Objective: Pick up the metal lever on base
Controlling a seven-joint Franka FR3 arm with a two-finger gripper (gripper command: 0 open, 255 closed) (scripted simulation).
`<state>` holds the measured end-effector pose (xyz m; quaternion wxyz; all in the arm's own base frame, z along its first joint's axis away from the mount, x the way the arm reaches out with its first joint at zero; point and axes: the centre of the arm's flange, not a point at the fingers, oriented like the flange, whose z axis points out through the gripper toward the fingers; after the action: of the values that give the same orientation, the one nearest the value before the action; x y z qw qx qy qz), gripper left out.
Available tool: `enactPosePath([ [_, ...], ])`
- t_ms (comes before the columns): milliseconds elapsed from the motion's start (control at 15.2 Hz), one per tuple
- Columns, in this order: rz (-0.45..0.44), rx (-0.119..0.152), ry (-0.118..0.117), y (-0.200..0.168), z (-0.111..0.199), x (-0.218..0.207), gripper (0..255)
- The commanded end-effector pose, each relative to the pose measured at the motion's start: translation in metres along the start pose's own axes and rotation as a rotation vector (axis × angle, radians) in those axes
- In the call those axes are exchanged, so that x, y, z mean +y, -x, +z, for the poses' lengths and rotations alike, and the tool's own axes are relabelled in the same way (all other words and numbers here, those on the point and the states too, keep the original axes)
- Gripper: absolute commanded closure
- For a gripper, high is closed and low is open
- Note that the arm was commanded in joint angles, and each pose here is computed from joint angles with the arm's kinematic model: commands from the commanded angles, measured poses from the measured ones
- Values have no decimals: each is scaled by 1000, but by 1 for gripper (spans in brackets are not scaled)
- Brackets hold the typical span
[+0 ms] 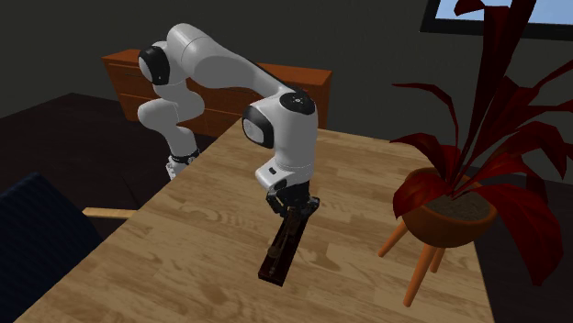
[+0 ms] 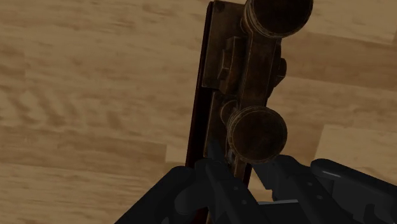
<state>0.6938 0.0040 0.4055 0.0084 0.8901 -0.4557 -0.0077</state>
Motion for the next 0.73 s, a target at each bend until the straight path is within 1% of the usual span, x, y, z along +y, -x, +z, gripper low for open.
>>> enactPosePath([
  [0,0,-1,0,0,0,0,255],
  [198,0,-1,0,0,1,0,255],
  [660,0,-1,0,1,-36,1,255],
])
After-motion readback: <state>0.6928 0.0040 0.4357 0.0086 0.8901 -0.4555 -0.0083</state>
